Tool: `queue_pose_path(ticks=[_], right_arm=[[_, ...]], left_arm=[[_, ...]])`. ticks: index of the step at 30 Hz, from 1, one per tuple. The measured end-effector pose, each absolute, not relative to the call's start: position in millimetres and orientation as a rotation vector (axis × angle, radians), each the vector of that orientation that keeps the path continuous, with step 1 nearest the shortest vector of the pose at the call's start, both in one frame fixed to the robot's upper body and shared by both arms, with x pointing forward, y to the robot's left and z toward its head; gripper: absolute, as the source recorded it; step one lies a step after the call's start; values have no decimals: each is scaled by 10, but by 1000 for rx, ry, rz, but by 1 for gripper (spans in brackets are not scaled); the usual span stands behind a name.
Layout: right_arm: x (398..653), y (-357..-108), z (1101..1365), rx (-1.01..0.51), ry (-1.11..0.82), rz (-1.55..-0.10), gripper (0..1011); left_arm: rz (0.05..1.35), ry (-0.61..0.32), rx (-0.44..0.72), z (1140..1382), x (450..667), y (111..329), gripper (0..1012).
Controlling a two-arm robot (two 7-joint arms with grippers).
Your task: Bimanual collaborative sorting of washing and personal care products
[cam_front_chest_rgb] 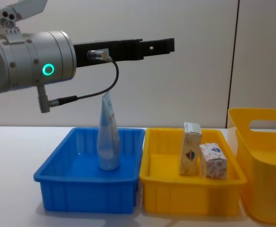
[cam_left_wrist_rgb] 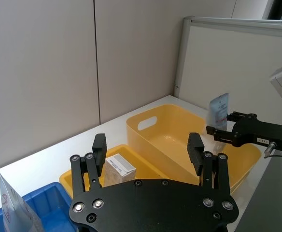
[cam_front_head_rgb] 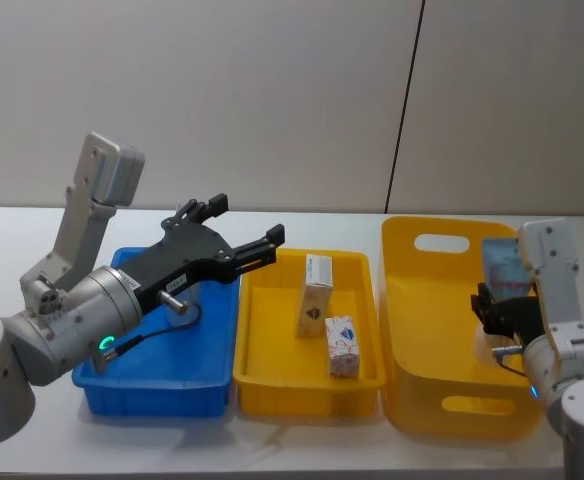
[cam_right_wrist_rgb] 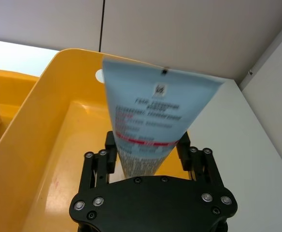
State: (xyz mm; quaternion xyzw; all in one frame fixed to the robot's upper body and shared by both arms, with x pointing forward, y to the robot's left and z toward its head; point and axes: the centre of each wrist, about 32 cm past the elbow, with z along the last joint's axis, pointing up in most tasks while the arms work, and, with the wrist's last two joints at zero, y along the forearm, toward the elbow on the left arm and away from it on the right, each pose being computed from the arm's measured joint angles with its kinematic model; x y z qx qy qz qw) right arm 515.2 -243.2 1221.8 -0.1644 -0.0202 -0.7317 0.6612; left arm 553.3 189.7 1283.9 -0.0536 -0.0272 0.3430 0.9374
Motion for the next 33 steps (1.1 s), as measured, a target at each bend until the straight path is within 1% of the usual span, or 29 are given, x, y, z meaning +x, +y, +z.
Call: queue_pose_path(ticks=[4, 9, 10, 33], right_arm=[[5153, -2433, 12208, -376, -45, -1657, 845], [5154, -2433, 12200, -379, -45, -1658, 952], [5155, -2434, 12198, -380, -45, -1658, 1000], [5151, -2433, 12200, -370, -52, -1661, 1003]], left_arm=[[701, -55, -109, 12839, 5533, 1897, 1001], [701, -56, -109, 12839, 5533, 1897, 1001], [701, -55, -109, 12839, 5533, 1897, 1001], [701, -55, -109, 12839, 5533, 1897, 1001]])
